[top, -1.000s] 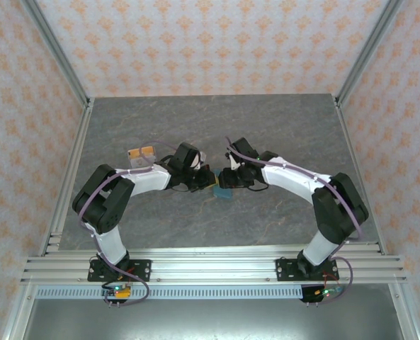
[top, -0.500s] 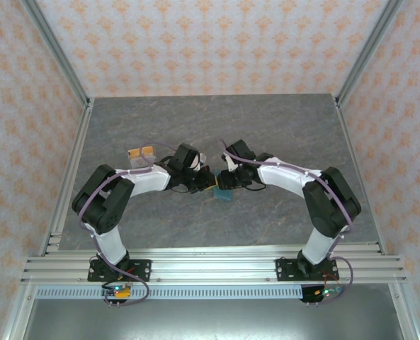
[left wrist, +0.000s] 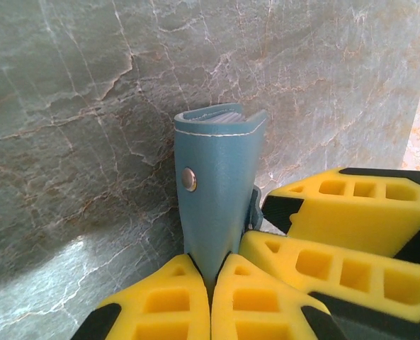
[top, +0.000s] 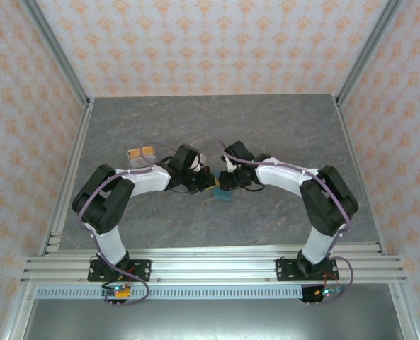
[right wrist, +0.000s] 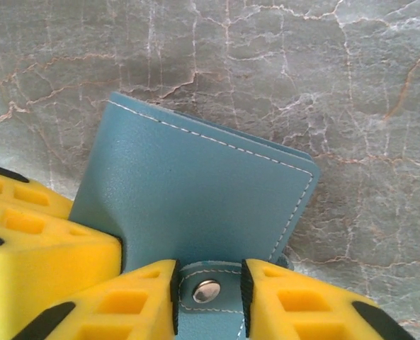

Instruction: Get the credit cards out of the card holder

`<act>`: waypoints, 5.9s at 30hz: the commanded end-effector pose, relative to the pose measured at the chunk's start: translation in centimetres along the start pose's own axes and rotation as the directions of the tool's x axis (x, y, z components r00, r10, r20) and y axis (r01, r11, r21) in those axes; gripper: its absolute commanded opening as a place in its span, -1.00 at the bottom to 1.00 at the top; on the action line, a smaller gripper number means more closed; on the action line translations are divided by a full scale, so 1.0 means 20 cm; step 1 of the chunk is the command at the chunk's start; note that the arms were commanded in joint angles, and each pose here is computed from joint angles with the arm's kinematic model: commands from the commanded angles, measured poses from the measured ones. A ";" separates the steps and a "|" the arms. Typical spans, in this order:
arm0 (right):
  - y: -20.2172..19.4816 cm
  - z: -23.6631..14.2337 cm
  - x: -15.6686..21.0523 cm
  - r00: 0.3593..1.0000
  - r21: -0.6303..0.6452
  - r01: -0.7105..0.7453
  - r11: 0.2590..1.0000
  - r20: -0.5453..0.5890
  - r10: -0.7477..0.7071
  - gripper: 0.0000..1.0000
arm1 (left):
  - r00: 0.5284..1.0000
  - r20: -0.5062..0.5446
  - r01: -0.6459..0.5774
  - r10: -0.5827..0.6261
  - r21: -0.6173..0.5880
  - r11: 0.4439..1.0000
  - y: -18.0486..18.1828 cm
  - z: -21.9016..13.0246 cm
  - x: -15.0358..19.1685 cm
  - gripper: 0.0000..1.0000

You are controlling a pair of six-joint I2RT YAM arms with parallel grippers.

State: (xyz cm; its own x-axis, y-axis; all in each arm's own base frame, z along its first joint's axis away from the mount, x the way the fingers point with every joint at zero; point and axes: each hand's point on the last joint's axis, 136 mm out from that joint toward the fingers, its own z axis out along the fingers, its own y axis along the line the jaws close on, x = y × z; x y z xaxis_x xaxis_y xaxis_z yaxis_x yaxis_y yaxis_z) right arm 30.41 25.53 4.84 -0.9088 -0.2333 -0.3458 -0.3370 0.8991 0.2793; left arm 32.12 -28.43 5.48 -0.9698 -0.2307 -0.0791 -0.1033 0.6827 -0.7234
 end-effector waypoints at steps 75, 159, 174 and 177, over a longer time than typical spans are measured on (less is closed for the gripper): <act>-0.08 -0.19 -0.08 0.960 0.137 -0.281 0.950 0.031 0.279 -0.77 | 0.997 0.066 -0.030 0.044 -0.193 0.981 0.05 -0.17 -0.07 0.17; -0.21 -0.12 0.02 0.890 0.048 -0.455 0.889 0.016 0.455 -0.58 | 0.992 -0.036 -0.130 0.125 -0.259 0.957 -0.12 0.24 -0.09 -0.77; -0.34 0.01 0.14 0.876 0.181 -0.474 0.862 -0.003 0.482 -0.59 | 0.981 0.145 -0.059 0.130 -0.417 0.907 -0.04 -0.09 -0.13 -0.15; -0.35 0.02 0.15 0.874 0.191 -0.475 0.859 -0.012 0.486 -0.59 | 0.982 0.148 -0.038 0.115 -0.444 0.895 0.01 -0.11 -0.11 -0.06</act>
State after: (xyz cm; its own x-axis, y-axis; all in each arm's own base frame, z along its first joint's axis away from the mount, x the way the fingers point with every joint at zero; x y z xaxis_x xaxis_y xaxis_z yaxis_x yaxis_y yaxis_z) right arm 30.55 19.49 2.48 -0.9621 0.2205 -0.1607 0.1688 0.9437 0.2846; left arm 34.78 -28.18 8.13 -0.9352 -0.2262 -0.2726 -0.0966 0.9032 -0.4181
